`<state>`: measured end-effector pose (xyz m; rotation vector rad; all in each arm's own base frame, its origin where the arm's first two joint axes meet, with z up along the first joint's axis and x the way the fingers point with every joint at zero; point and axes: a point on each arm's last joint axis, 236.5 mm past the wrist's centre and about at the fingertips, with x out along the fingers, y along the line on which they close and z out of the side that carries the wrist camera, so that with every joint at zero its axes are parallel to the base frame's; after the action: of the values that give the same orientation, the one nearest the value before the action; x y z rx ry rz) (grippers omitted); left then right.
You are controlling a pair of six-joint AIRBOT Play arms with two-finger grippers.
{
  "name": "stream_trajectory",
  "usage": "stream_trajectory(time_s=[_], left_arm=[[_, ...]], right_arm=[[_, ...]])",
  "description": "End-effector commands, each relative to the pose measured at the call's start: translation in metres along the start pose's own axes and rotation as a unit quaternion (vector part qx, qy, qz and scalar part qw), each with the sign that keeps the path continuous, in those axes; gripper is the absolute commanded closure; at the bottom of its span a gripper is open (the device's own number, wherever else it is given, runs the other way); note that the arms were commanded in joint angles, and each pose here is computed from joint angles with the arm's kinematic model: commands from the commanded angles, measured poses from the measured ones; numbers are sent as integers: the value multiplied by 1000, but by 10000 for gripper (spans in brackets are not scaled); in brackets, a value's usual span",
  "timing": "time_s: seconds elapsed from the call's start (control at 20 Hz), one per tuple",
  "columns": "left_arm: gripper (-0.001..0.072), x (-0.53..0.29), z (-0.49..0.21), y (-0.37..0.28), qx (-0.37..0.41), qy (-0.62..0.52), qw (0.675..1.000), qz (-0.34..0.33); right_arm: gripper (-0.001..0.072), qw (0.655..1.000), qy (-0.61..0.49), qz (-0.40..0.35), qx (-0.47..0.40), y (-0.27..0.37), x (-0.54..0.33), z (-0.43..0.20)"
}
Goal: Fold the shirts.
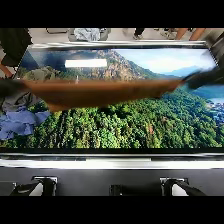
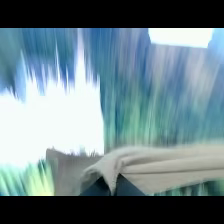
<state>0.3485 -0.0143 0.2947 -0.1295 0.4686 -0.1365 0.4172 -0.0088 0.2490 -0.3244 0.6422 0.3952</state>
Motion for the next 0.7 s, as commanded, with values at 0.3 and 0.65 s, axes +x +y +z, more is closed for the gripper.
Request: stream_trajectory(time_s=[0.3,0.65], left_arm=[[684,-281,150,-88,79,-366,927,-11],[683,-240,132,-75,78,-287,955,1]], right_arm=[[673,878,-243,-381,-155,58,-364,83],[673,898,-203,-370,-126,41,-344,73]])
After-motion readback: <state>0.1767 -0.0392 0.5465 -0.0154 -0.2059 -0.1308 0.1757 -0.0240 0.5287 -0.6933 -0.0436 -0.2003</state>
